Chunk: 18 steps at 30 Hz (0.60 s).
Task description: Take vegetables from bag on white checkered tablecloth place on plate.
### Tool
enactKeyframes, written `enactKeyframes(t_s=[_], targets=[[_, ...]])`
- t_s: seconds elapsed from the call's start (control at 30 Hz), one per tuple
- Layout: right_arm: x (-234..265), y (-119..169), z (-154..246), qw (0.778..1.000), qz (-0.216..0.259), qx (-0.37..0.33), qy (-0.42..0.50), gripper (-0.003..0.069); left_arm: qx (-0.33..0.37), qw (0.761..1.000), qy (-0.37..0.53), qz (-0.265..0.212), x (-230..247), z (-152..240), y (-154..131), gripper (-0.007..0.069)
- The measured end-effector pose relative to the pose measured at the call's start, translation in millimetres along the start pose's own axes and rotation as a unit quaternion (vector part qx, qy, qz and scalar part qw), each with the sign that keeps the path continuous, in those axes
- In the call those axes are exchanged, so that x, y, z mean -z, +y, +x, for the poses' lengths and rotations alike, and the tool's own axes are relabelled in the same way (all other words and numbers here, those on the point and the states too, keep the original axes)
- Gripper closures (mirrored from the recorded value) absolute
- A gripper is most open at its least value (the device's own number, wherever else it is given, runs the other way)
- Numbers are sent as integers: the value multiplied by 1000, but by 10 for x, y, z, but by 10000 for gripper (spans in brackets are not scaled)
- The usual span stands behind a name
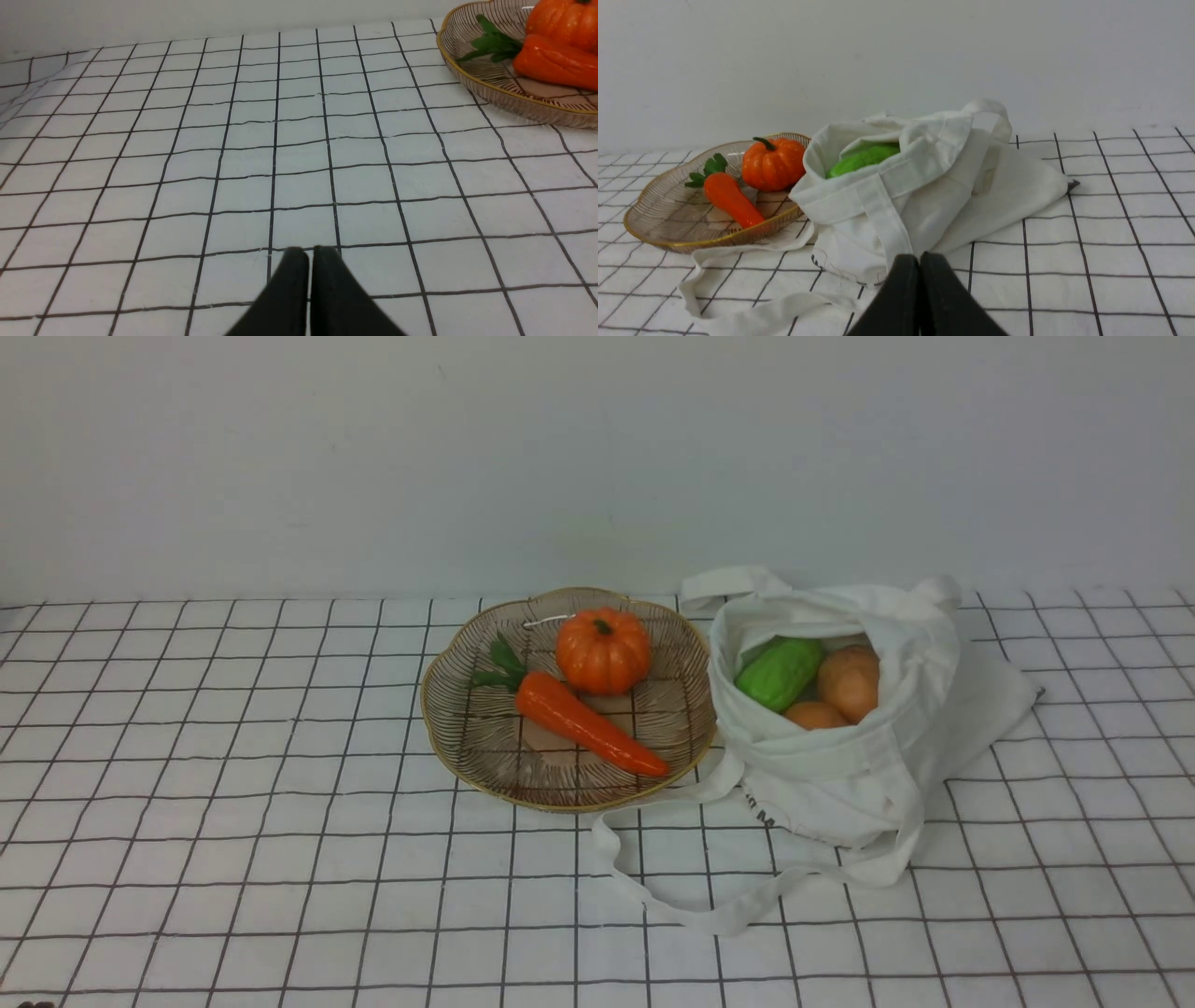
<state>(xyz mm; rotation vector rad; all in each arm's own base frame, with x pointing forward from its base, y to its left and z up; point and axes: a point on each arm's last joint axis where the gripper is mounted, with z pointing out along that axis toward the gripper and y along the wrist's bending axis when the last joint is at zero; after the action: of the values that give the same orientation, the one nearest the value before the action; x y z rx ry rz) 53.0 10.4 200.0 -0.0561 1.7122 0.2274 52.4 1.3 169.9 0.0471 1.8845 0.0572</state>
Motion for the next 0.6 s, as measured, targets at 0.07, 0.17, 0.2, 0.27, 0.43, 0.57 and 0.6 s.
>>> enactKeyframes(t_s=[0.07,0.17,0.2,0.27,0.43,0.57,0.6], targets=[[-23,-13,104,1000,2,0,13,673,0,1000,0,0,0,0,0,633],[-38,-22,174,1000,3,0,23,673,0,1000,0,0,0,0,0,633],[-39,-22,174,1000,3,1,21,673,0,1000,0,0,0,0,0,633],[-39,-23,175,1000,3,2,22,673,0,1000,0,0,0,0,0,633],[-38,-35,187,999,11,21,29,673,0,1000,0,0,0,0,0,633],[-37,-58,185,999,32,23,28,673,0,1000,0,0,0,0,0,633],[-36,-63,185,999,36,23,28,673,0,1000,0,0,0,0,0,633]])
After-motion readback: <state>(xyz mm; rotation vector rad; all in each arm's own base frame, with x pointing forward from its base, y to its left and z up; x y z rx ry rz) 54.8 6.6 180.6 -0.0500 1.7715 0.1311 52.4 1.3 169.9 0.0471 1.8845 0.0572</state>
